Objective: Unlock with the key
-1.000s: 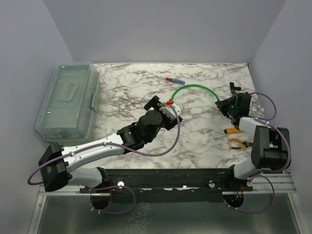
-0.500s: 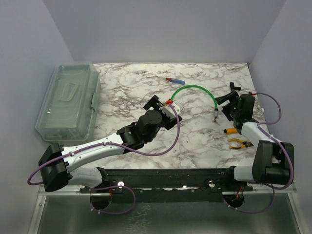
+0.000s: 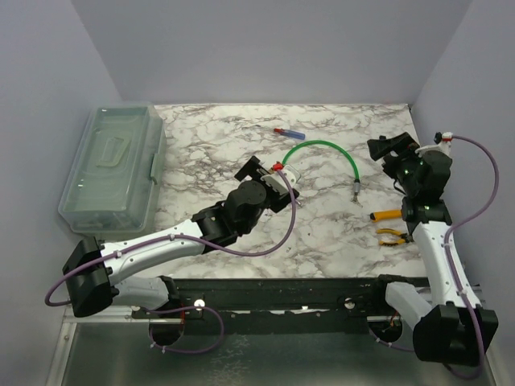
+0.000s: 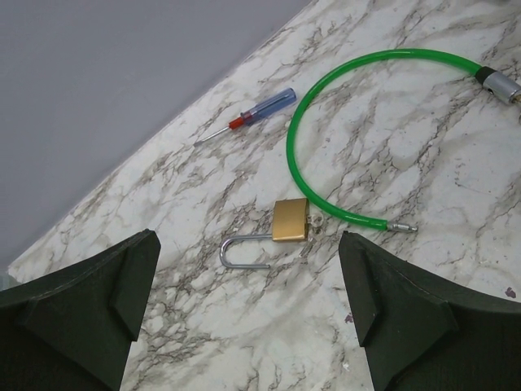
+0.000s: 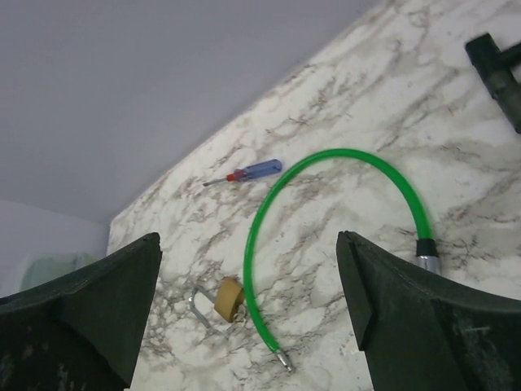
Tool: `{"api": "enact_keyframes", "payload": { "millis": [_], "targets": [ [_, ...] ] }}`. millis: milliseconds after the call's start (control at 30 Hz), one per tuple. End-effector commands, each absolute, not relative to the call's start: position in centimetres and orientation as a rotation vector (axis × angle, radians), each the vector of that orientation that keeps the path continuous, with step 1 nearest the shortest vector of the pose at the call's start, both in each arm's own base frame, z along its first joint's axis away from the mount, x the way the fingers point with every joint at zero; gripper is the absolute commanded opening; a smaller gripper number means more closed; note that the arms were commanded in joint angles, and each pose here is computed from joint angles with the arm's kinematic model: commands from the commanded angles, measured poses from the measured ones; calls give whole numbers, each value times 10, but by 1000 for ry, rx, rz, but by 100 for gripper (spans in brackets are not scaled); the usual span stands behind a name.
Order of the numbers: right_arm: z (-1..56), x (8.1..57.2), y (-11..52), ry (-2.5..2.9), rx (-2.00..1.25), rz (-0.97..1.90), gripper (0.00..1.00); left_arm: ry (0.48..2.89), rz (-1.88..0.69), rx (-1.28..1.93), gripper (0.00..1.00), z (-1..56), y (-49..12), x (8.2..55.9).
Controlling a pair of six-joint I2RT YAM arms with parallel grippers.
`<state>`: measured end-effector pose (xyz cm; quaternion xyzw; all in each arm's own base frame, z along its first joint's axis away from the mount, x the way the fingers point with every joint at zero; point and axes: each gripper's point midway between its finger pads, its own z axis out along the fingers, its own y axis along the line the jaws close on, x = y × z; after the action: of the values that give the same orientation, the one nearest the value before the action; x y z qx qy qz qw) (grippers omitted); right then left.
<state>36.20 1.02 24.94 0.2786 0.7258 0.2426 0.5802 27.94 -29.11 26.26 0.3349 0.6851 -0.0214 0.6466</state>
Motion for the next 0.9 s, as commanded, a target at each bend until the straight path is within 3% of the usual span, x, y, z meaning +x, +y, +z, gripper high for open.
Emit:
{"api": "enact_keyframes", "payload": {
  "millis": [0, 267, 467, 867],
  "targets": [
    [294, 343, 33, 1662, 423, 634, 95, 1547, -31, 662, 99, 278, -274, 284],
    [335, 284, 73, 1464, 193, 829, 97, 1515, -43, 532, 99, 299, -254, 288],
    [302, 257, 84, 1479, 195, 899, 100, 1482, -81, 474, 99, 313, -245, 286],
    [238, 250, 80, 1571, 325, 915, 100, 1468, -87, 462, 99, 317, -240, 285]
  ]
}}
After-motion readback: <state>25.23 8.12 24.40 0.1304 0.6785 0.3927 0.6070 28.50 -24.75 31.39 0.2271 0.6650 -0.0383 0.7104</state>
